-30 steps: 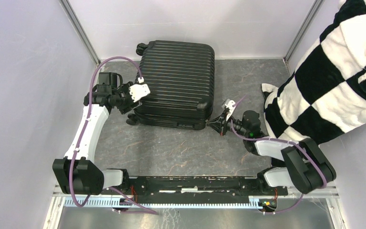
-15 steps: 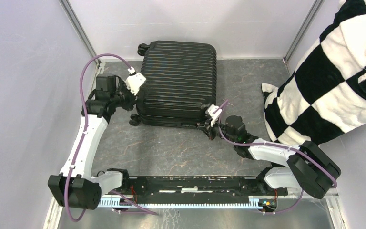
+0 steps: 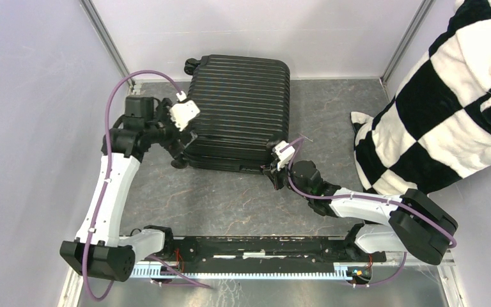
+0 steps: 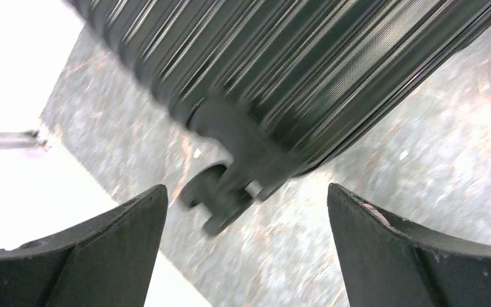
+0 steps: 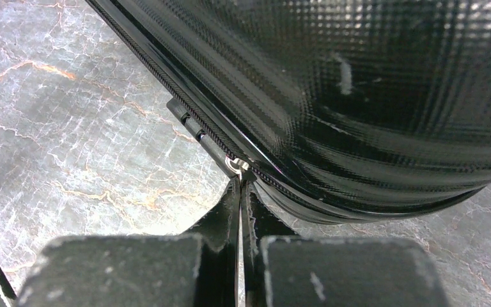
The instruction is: Pack the luggage
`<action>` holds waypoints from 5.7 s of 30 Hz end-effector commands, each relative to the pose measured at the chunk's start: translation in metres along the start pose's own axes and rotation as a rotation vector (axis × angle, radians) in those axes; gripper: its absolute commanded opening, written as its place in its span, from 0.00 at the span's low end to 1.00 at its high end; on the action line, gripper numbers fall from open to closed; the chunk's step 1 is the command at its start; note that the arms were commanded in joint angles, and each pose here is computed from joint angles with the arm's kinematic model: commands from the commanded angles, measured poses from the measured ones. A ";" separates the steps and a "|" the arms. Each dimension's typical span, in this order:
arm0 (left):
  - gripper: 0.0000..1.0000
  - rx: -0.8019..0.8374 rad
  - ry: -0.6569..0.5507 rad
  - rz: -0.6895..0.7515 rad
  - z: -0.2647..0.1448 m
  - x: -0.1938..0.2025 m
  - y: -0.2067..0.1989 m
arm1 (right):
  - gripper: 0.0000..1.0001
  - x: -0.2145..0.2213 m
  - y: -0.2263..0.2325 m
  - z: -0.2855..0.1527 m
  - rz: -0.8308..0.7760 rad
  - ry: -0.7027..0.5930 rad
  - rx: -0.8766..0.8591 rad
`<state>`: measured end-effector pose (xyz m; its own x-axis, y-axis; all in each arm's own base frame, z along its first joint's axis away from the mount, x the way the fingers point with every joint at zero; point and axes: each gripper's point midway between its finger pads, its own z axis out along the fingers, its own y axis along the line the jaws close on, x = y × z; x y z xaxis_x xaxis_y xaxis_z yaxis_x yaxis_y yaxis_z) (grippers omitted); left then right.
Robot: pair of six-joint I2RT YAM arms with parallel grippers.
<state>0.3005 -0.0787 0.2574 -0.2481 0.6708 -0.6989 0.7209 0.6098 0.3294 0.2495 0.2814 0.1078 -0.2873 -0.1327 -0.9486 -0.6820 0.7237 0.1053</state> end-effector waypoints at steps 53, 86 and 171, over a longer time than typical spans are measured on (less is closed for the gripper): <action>0.02 0.317 -0.075 0.013 0.032 -0.018 -0.114 | 0.00 -0.045 -0.080 -0.018 0.067 -0.180 0.013; 0.02 0.401 -0.214 -0.215 0.067 -0.115 -0.155 | 0.00 -0.055 0.119 -0.018 0.071 -0.299 -0.422; 0.86 0.027 -0.007 -0.501 0.152 -0.005 0.042 | 0.60 -0.025 -0.143 -0.019 0.313 -0.039 0.343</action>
<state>0.3975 -0.0521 0.1563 -0.6679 0.3459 -0.6589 0.4266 0.9035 0.0419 0.3950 0.1382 0.2177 -0.1036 0.2972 -0.9492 -0.2273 0.9220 0.3135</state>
